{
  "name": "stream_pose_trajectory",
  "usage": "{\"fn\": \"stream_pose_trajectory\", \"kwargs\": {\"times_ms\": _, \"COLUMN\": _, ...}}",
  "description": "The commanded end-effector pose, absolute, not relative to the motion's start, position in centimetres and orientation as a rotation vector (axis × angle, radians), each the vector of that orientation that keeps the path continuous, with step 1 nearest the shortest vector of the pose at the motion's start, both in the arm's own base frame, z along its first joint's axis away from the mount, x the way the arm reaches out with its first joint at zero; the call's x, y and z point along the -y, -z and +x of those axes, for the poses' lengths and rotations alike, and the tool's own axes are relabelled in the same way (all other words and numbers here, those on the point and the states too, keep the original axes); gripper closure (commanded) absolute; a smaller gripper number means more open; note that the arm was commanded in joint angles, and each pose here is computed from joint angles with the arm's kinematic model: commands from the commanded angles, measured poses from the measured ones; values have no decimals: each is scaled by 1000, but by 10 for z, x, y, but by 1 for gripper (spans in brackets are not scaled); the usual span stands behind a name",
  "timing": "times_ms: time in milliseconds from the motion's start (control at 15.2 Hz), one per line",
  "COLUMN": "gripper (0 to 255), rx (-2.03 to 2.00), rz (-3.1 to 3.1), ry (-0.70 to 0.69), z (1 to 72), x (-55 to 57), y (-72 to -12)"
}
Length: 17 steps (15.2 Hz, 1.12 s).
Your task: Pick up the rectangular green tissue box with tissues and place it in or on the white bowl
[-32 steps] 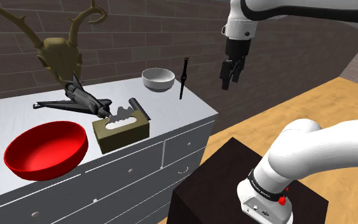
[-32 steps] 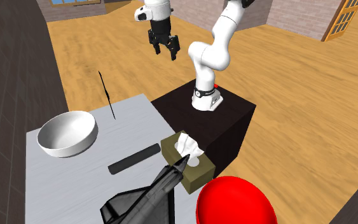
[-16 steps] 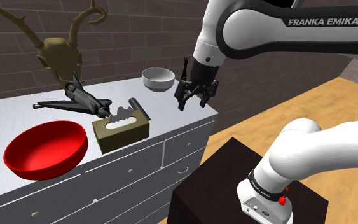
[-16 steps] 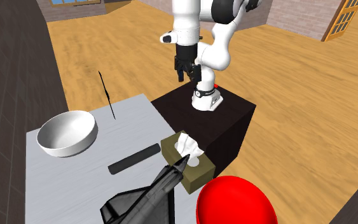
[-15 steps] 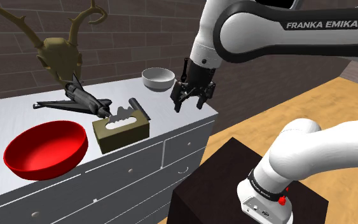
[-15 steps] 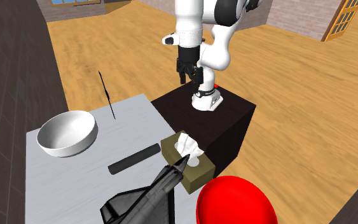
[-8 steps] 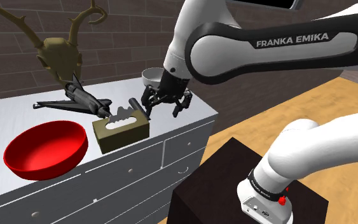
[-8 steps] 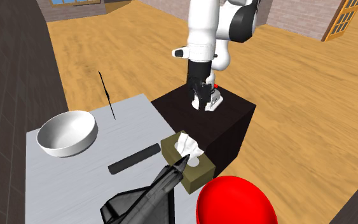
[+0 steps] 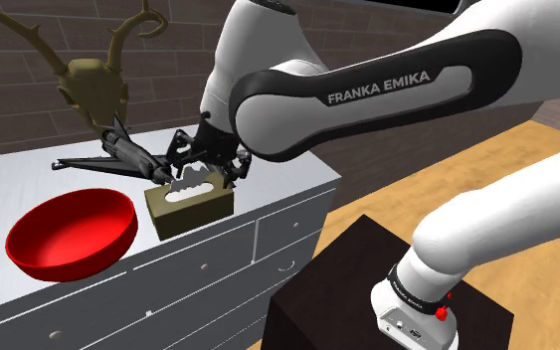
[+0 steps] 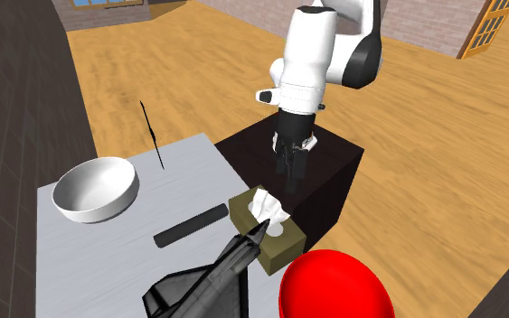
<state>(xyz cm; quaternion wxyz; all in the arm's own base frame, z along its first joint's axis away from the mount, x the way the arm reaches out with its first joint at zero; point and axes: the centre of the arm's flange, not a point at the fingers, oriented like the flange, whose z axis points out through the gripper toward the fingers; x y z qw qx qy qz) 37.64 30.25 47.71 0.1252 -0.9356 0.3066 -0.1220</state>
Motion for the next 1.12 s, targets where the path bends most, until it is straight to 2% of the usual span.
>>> {"fn": "stream_pose_trajectory", "kwargs": {"times_ms": 0, "gripper": 0, "rx": -960, "rz": -2675, "ry": 389, "z": 393, "x": -323, "y": -477}}
{"fn": "stream_pose_trajectory", "kwargs": {"times_ms": 660, "gripper": 0, "rx": -1005, "rz": -2642, "ry": 414, "z": 418, "x": -342, "y": -440}}
{"fn": "stream_pose_trajectory", "kwargs": {"times_ms": 1056, "gripper": 0, "rx": -1005, "rz": -2642, "ry": 414, "z": 418, "x": -342, "y": -440}}
